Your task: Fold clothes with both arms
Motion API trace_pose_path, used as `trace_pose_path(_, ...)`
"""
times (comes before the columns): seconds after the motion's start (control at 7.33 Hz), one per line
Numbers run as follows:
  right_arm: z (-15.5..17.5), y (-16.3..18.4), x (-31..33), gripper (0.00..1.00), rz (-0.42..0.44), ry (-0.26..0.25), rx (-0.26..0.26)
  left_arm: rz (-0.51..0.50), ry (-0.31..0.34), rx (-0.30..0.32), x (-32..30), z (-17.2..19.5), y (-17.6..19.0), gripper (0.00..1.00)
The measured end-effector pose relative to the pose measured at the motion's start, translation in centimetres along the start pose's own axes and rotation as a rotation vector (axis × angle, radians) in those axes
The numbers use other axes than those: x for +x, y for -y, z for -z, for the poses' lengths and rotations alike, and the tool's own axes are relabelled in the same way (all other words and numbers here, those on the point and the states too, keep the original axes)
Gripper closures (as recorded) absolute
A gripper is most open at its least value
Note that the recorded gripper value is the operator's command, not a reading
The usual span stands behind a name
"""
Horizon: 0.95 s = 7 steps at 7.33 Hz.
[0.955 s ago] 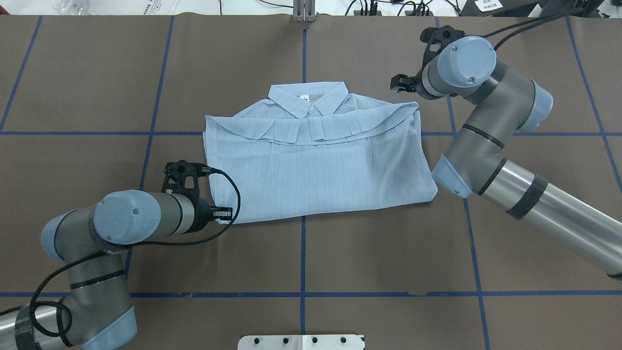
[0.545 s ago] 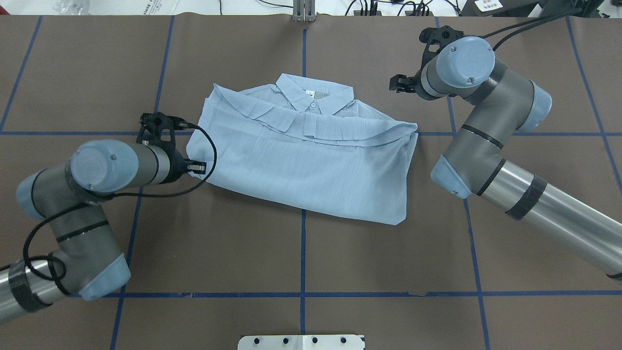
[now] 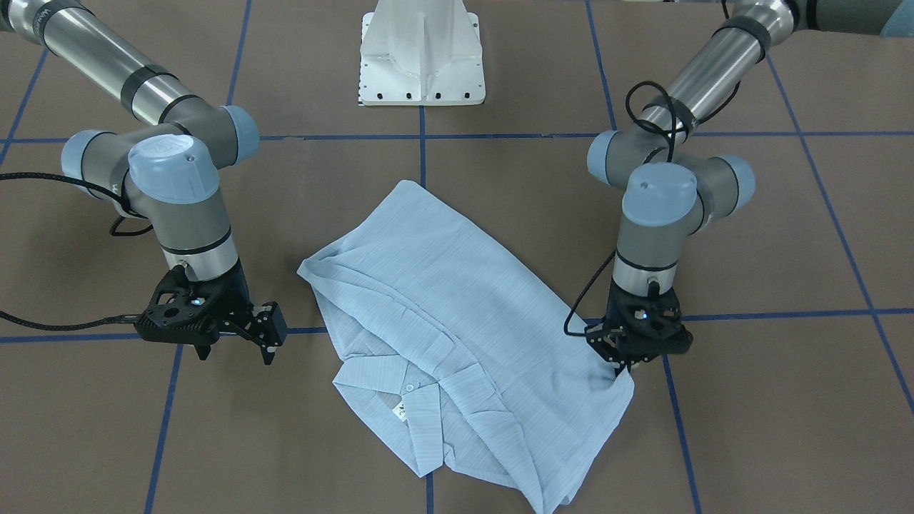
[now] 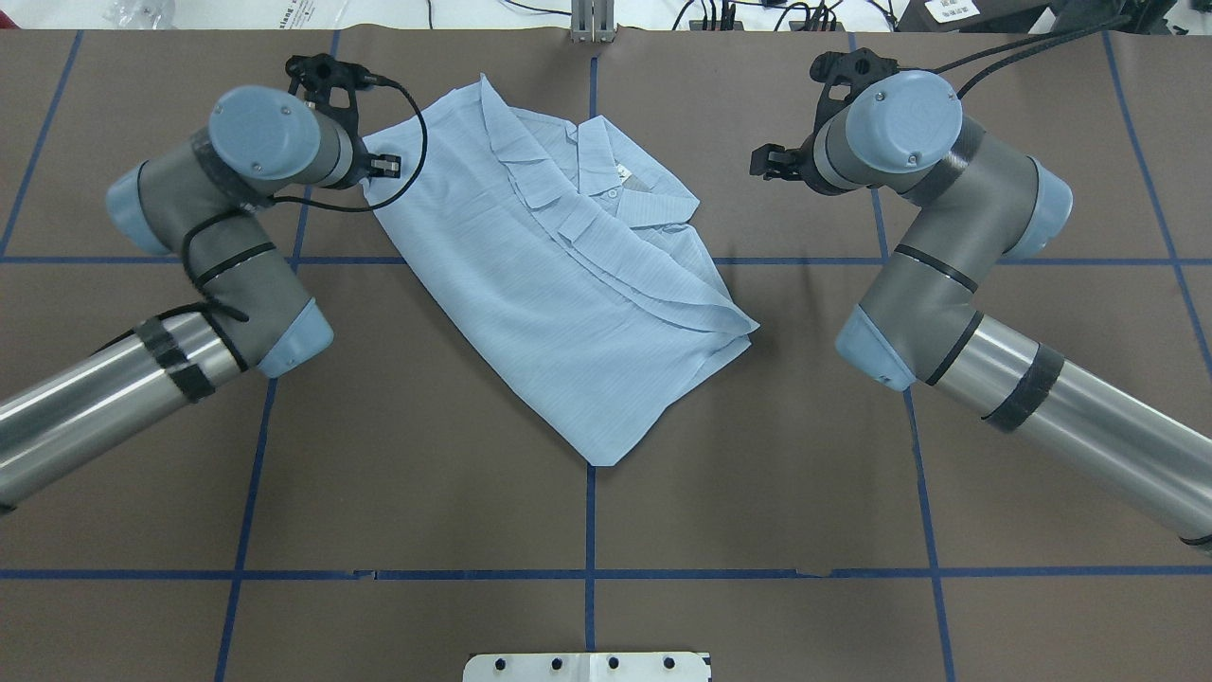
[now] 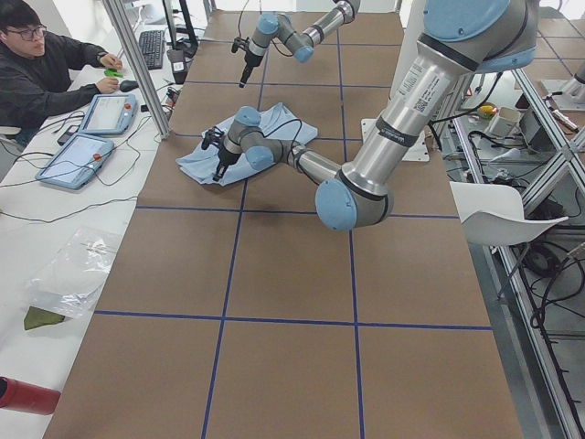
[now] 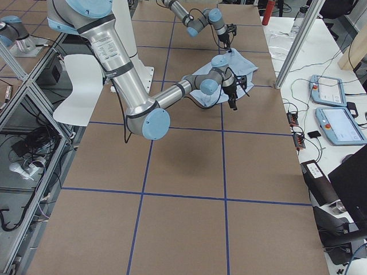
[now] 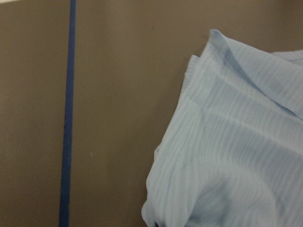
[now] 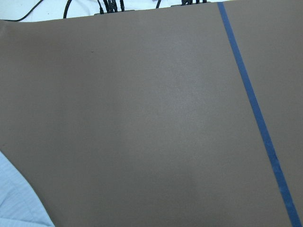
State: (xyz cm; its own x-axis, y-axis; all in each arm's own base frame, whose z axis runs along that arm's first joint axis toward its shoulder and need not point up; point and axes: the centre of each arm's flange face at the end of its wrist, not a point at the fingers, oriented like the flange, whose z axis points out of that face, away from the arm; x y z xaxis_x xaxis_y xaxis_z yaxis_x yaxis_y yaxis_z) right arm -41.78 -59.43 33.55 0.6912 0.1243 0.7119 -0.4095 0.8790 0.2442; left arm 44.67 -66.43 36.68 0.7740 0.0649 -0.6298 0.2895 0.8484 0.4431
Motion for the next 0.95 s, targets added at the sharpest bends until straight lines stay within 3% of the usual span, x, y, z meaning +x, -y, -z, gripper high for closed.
trace_pose_path(0.14,0.7,-0.3,-0.7,0.0,0.001,0.017,0.002,0.008,-0.012,0.031,0.3,-2.4,3.0,1.0)
trace_pose_path(0.27,1.2,-0.8,-1.4,0.0,-0.008,0.032,0.001,0.011,-0.034,0.054,1.1,-3.3,5.3,0.01)
trace_pose_path(0.55,2.0,-1.5,-2.7,0.0,-0.034,0.055,-0.005,-0.027,-0.098,0.053,0.6,-2.3,7.2,0.0)
trace_pose_path(0.95,2.1,-4.8,-6.9,0.0,-0.133,0.055,-0.031,-0.089,-0.239,0.015,-4.2,2.2,4.3,0.0)
